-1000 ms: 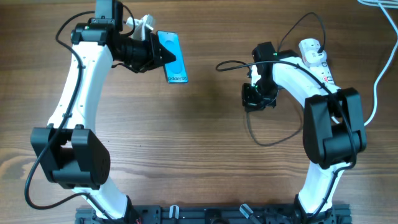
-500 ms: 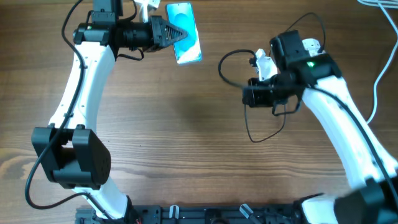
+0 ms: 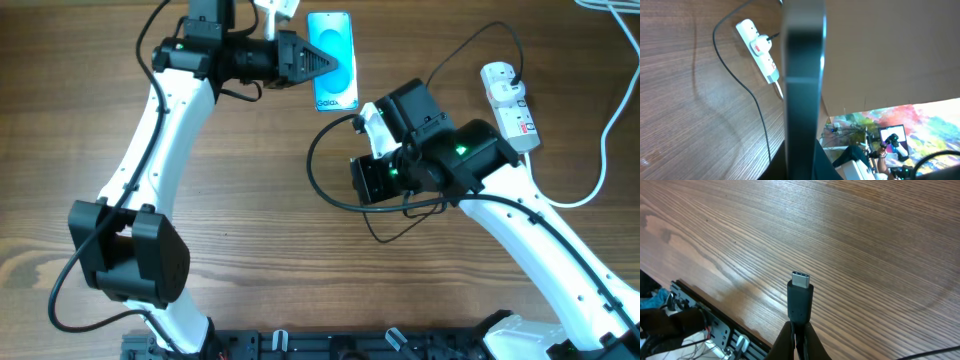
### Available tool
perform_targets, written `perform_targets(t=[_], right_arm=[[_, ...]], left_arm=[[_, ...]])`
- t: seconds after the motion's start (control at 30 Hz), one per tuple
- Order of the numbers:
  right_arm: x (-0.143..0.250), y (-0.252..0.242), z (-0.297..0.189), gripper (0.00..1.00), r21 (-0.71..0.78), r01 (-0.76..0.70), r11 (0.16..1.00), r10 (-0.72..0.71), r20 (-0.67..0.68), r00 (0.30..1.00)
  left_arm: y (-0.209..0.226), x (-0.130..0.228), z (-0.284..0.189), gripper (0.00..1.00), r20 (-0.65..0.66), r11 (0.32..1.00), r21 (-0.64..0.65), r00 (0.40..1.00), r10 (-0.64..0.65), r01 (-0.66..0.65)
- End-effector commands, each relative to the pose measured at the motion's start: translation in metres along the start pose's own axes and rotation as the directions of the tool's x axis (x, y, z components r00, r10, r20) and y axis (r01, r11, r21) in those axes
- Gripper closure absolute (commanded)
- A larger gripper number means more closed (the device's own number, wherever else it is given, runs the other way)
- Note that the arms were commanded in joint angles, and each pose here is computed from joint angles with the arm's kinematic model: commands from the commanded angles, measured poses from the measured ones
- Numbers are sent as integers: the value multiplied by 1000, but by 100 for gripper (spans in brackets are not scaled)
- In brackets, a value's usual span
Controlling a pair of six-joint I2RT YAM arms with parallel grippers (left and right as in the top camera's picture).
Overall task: Plug charger to phone and switch on socket
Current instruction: 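Lift the plug with the right gripper toward the phone's bottom edge, then align the USB-C plug under the phone's bottom port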
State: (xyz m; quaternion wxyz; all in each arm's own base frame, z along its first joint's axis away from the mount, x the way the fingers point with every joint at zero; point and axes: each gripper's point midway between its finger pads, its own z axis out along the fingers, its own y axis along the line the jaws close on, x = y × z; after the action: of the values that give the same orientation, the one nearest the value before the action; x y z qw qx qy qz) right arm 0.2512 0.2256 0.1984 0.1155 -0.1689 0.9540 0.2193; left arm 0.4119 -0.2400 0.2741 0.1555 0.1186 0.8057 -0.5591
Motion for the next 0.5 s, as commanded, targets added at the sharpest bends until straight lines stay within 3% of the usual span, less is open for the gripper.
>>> perform_targets(t=[0.0, 0.27, 0.47], right_arm=[[-3, -1, -2, 96, 20, -18, 1000, 17, 22, 1000], [-8, 3, -10, 96, 11, -7, 1000, 6, 54, 999], [-26, -6, -24, 96, 94, -13, 995, 0, 135, 991]], left_arm=[[-10, 4, 10, 96, -20, 999, 14, 999, 51, -50], [-19, 13, 23, 96, -52, 997, 30, 996, 74, -72], [-16, 19, 22, 96, -70, 999, 21, 997, 41, -40]])
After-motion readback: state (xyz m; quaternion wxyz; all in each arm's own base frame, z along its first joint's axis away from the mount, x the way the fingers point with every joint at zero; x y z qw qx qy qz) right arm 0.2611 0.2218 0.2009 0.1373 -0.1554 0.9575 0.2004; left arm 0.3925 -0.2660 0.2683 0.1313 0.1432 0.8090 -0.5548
